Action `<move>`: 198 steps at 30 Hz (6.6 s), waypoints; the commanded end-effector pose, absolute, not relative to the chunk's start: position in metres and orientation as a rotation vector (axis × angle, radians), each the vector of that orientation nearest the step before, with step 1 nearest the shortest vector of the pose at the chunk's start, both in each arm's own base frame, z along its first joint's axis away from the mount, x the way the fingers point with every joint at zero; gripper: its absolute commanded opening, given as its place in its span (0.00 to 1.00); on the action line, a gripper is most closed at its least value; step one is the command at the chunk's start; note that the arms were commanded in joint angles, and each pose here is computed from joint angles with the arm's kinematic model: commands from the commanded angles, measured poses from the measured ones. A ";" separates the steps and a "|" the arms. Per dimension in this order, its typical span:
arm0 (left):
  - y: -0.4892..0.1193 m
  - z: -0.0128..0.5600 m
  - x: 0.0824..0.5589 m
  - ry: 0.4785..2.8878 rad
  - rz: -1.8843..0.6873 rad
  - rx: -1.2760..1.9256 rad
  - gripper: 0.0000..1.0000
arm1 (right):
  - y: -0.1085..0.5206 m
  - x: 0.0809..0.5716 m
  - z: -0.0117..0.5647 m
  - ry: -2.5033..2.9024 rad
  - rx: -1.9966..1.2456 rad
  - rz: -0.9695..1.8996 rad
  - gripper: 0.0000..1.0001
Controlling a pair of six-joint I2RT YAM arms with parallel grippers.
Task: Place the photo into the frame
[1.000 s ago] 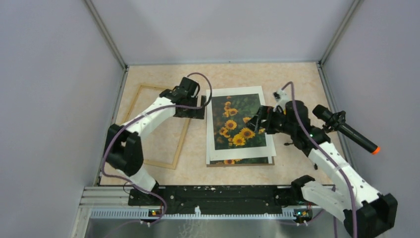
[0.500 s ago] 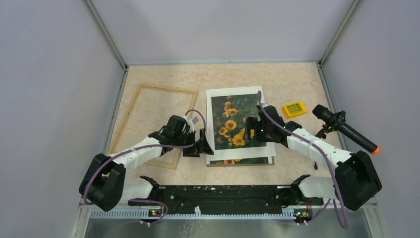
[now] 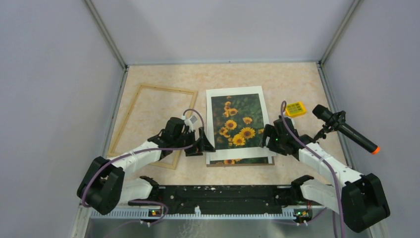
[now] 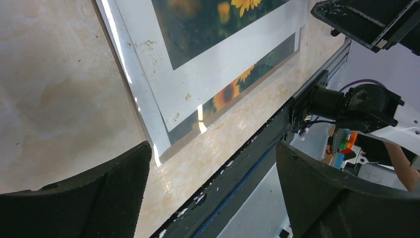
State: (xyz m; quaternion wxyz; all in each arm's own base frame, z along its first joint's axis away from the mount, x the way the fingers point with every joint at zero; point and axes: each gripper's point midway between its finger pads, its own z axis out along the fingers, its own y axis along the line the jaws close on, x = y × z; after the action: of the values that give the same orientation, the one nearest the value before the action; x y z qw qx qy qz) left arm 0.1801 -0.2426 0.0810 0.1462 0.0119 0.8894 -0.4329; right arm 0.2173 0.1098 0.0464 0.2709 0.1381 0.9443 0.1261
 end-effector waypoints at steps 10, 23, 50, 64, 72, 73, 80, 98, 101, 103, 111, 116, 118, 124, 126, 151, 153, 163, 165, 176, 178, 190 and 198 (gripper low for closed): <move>-0.247 0.056 0.182 2.560 -1.270 0.012 0.97 | 0.110 0.198 0.020 2.615 0.416 0.358 0.75; -0.249 0.075 0.176 2.505 -1.354 -0.042 0.93 | 0.150 0.199 0.051 2.522 0.379 0.705 0.72; -0.239 0.103 0.185 2.422 -1.310 -0.206 0.97 | 0.149 0.197 0.045 2.533 0.360 0.697 0.71; -0.239 0.065 0.165 2.556 -1.229 -0.099 0.99 | 0.117 0.187 0.040 2.589 0.386 0.403 0.72; -0.241 0.050 0.153 2.611 -1.233 -0.071 0.98 | 0.110 0.189 0.033 2.590 0.401 0.317 0.72; -0.242 0.049 0.151 2.614 -1.236 -0.068 0.98 | 0.109 0.190 0.033 2.590 0.400 0.308 0.72; -0.247 0.043 0.144 2.645 -1.233 -0.064 0.98 | 0.124 0.191 0.031 2.603 0.357 0.398 0.73; -0.235 0.043 0.139 2.581 -1.198 -0.185 0.97 | 0.174 0.162 0.053 2.492 0.277 0.919 0.71; -0.232 0.031 0.135 2.625 -1.159 -0.179 0.96 | 0.180 0.162 0.064 2.468 0.259 0.973 0.71; -0.229 0.026 0.135 2.636 -1.119 -0.180 0.95 | 0.185 0.160 0.068 2.463 0.252 1.022 0.70; -0.213 0.033 0.141 2.624 -0.947 -0.078 0.98 | 0.192 0.163 0.068 2.435 0.296 1.085 0.70; -0.214 0.044 0.144 2.587 -0.950 -0.010 0.99 | 0.192 0.164 0.070 2.488 0.239 1.038 0.69; -0.214 0.047 0.145 2.594 -0.936 -0.003 0.99 | 0.190 0.166 0.075 2.466 0.226 1.024 0.69; -0.219 0.051 0.145 2.602 -0.965 -0.002 0.99 | 0.182 0.168 0.094 2.405 0.214 0.984 0.69; -0.222 0.049 0.141 2.614 -1.004 -0.019 0.99 | 0.180 0.168 0.101 2.400 0.207 0.974 0.69; -0.220 0.035 0.133 2.594 -1.056 -0.068 0.97 | 0.177 0.167 0.110 2.302 0.420 1.069 0.60; -0.219 0.033 0.133 2.597 -1.053 -0.069 0.97 | 0.171 0.170 0.106 2.312 0.436 1.012 0.57; -0.228 0.030 0.133 2.598 -1.108 -0.039 0.98 | 0.164 0.190 0.116 2.254 0.335 0.894 0.09; -0.234 0.032 0.132 2.591 -1.150 -0.016 0.99 | 0.163 0.194 0.125 2.247 0.263 0.856 0.00; -0.212 0.113 0.192 2.441 -0.724 0.170 0.99 | 0.148 0.212 0.199 2.135 -0.012 0.656 0.00; -0.203 0.133 0.204 2.396 -0.643 0.170 0.99 | 0.147 0.213 0.208 2.120 -0.034 0.648 0.00; -0.131 0.116 0.279 2.405 -0.466 -0.266 0.99 | 0.157 0.212 0.248 2.048 -0.076 0.722 0.00; -0.143 0.051 0.283 2.571 -0.480 -0.316 0.99 | 0.156 0.206 0.275 1.946 -0.067 0.775 0.00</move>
State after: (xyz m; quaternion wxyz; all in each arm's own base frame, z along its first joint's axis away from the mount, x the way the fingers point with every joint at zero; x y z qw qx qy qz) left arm 0.2759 -0.1234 0.0653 0.2704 -0.1197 0.9447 -0.1416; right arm 0.2074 0.1522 0.2302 0.4478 -0.0174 0.8464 0.2878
